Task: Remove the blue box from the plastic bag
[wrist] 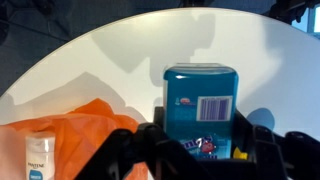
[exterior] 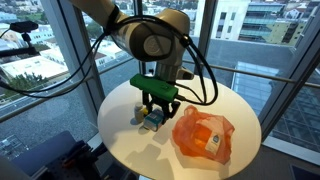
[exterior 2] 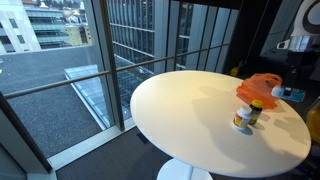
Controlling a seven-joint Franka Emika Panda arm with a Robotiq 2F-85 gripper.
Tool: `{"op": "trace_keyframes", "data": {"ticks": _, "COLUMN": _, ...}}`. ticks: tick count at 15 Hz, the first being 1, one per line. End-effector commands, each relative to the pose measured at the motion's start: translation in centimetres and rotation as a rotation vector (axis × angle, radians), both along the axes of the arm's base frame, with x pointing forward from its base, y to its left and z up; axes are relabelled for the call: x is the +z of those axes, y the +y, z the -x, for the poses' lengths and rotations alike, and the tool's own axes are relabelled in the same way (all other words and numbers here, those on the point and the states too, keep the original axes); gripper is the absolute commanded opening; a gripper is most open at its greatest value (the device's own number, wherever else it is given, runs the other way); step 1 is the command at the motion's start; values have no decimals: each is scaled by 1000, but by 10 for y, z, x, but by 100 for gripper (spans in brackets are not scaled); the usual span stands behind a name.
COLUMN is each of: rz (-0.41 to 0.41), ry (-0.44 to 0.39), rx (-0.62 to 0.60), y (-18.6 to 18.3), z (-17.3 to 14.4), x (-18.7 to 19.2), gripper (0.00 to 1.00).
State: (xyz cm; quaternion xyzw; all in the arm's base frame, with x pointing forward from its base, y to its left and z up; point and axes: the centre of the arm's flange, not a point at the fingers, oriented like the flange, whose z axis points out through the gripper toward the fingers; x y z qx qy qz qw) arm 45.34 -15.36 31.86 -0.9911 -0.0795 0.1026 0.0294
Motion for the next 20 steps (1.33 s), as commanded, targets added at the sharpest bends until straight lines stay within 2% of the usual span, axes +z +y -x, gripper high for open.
{"op": "trace_keyframes", "data": {"ticks": 1, "rz": 0, "ry": 1, "rx": 2, "y": 1, "z": 0, "x": 0, "gripper": 64}}
{"op": "trace_keyframes", "data": {"ticks": 3, "rz": 0, "ry": 0, "rx": 2, "y": 1, "z": 0, "x": 0, "gripper": 64}}
{"op": "trace_keyframes", "data": {"ticks": 4, "rz": 0, "ry": 0, "rx": 2, "y": 1, "z": 0, "x": 0, "gripper": 39}}
{"op": "trace_keyframes", "data": {"ticks": 10, "rz": -11, "ry": -58, "rx": 33, "y": 11, "z": -18, "x": -37, "gripper": 39}}
{"op": "trace_keyframes", "data": {"ticks": 16, "rz": -17, "ry": -80, "rx": 73, "y": 36, "z": -32, "x": -83, "gripper": 39}}
{"op": "trace_keyframes", "data": {"ticks": 20, "rz": -10, "ry": -99, "rx": 89, "y": 38, "z": -37, "x": -94, "gripper": 39}}
